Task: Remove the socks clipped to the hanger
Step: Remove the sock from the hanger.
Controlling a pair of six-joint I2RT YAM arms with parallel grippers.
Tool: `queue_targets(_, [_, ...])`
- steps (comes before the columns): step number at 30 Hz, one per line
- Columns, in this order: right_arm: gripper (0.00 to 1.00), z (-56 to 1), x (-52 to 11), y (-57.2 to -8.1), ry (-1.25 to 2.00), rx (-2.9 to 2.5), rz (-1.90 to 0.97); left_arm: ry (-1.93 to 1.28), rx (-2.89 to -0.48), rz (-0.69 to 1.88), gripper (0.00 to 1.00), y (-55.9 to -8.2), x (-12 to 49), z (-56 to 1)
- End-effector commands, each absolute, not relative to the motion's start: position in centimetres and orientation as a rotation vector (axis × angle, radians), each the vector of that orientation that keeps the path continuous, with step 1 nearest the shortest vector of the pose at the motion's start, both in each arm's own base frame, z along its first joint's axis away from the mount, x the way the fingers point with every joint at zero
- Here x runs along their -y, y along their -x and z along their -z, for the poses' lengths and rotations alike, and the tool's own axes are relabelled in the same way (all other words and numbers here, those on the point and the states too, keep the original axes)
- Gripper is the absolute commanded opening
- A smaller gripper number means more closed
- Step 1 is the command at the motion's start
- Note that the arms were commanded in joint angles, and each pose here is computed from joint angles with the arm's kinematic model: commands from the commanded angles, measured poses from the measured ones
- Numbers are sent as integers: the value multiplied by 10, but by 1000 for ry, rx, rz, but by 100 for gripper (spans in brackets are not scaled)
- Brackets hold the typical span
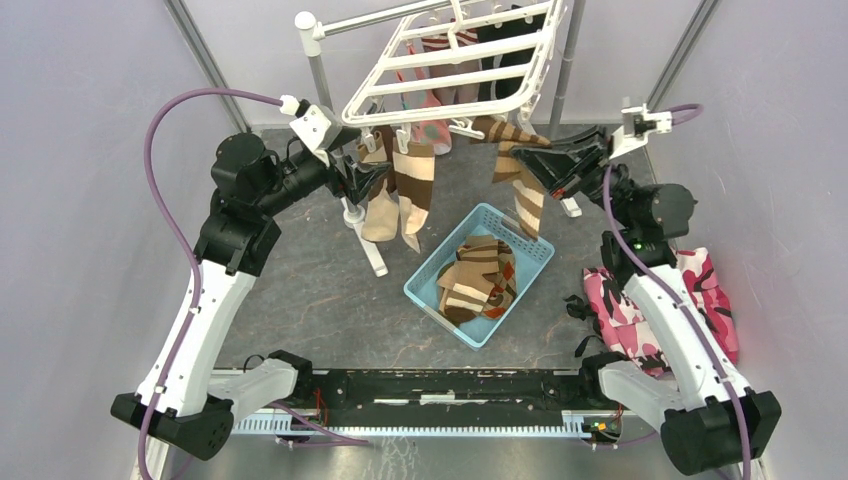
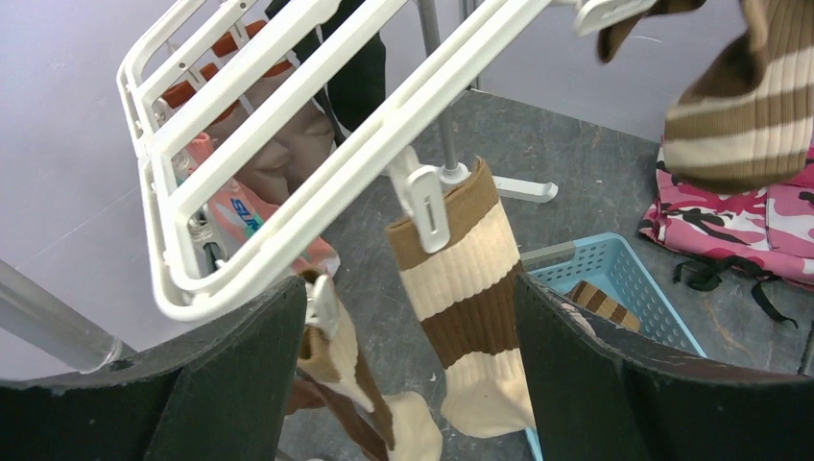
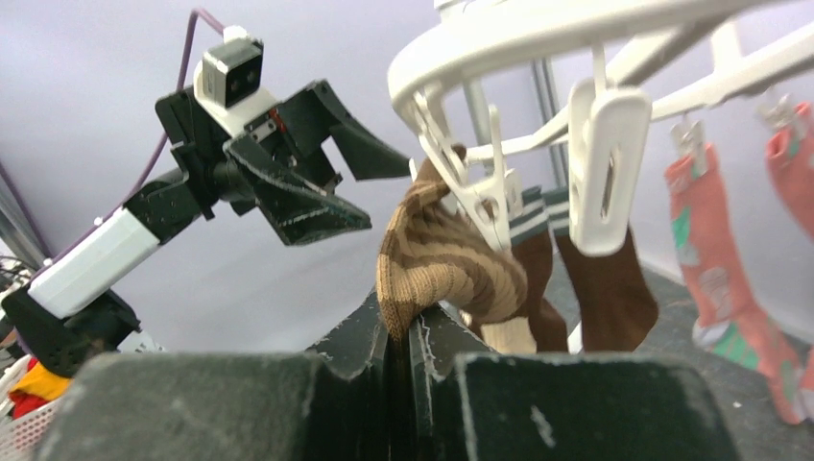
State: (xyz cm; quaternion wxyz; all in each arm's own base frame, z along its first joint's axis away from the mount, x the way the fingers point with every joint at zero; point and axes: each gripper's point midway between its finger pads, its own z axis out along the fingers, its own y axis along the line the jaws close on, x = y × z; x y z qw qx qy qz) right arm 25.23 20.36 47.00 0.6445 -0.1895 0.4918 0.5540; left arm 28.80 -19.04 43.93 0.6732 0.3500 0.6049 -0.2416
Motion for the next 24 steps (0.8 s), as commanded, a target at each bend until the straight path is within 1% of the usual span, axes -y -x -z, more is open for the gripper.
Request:
queue_targets(1, [11,-512,-184,-238,438,-1004,-1232,-787,-1295,532,85,-279,189,-462])
queue_targets(9, [11,-493,-159,-267,306,-1025,-1257,-781,-1309,649,85,-263,197,-463])
queue_targets(13, [14,-480,-173,-257,368,-1022,-1320,-796,-1335,766,85,-249,206,-457])
queue_targets(18, [17,-443,-210,-254,472,-1173,-1251,-797,-1400,945,86,-239,220,-437])
queue_targets(24, [20,-403,-222,-256,481,-1297,-1242,-815,-1424,1015,85,-241,231,-427])
